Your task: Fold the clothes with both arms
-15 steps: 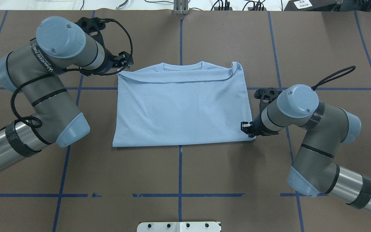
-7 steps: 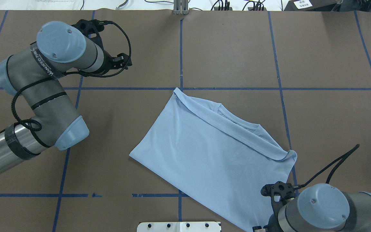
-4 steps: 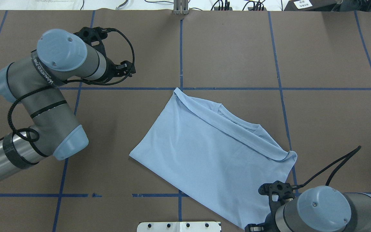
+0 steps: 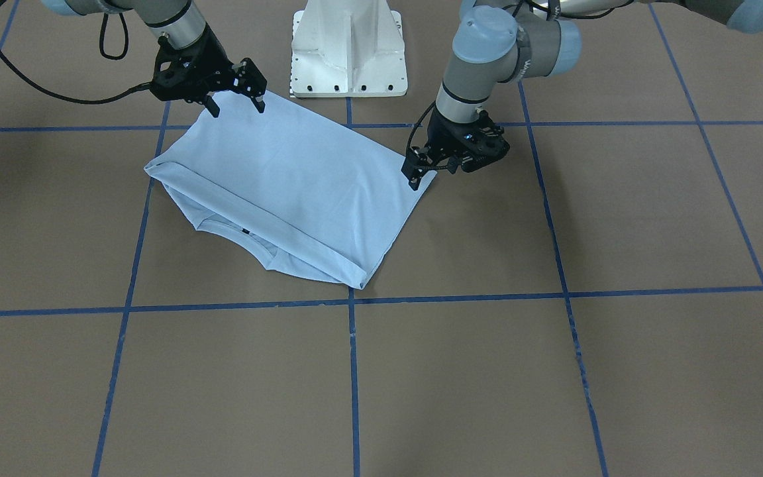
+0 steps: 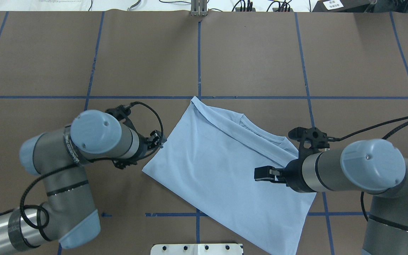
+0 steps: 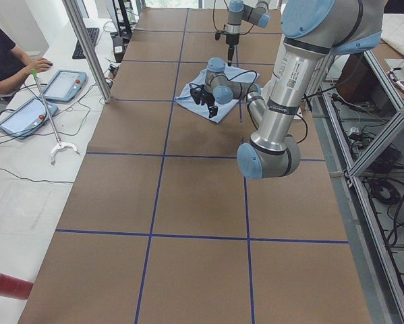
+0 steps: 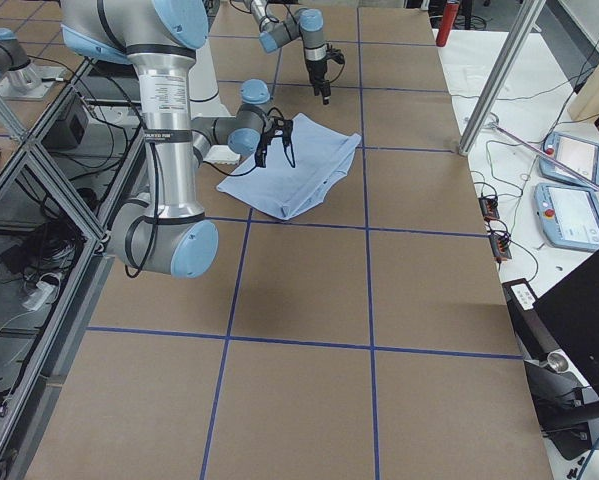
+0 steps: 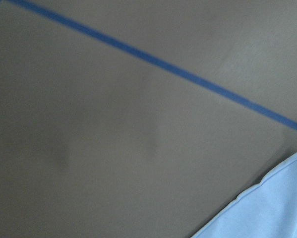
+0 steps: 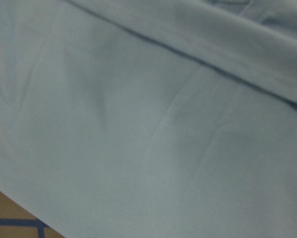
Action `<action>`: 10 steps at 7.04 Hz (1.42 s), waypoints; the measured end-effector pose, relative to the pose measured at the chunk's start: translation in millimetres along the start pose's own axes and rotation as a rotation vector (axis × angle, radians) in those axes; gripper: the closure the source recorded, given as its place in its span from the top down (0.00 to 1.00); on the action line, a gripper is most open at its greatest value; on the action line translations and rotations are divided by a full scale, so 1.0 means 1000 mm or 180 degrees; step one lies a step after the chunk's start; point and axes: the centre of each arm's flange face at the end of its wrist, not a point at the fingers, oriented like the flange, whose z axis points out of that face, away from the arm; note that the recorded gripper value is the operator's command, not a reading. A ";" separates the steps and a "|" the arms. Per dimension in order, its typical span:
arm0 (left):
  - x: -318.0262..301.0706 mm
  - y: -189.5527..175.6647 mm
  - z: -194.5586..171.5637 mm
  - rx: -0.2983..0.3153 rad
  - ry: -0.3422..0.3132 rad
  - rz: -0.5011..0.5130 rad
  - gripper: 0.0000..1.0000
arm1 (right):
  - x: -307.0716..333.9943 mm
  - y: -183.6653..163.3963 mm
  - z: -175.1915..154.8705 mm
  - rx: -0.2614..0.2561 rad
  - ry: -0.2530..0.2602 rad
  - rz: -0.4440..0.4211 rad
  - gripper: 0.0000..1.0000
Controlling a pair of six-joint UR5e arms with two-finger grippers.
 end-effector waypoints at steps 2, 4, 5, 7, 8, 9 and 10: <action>-0.013 0.040 0.024 -0.0009 -0.0105 -0.0211 0.83 | -0.005 -0.019 -0.011 0.0126 -0.0058 0.0048 1.00; -0.020 0.041 0.031 0.0045 -0.0152 -0.0239 0.71 | -0.005 -0.021 -0.012 0.0141 -0.0062 0.0056 1.00; -0.022 0.038 0.033 0.0076 -0.0159 -0.0248 0.59 | -0.005 -0.022 -0.012 0.0145 -0.0061 0.0058 1.00; -0.022 0.035 0.034 0.0130 -0.0154 -0.0256 0.08 | -0.005 -0.022 -0.011 0.0147 -0.0057 0.0060 1.00; -0.023 0.034 0.035 0.0142 -0.0154 -0.0255 0.00 | -0.004 -0.022 -0.011 0.0148 -0.0055 0.0061 1.00; -0.023 0.035 0.035 0.0144 -0.0154 -0.0251 0.00 | -0.004 -0.022 -0.011 0.0148 -0.0052 0.0062 1.00; -0.023 0.035 0.035 0.0143 -0.0152 -0.0240 0.00 | -0.003 -0.022 -0.011 0.0148 -0.0049 0.0063 1.00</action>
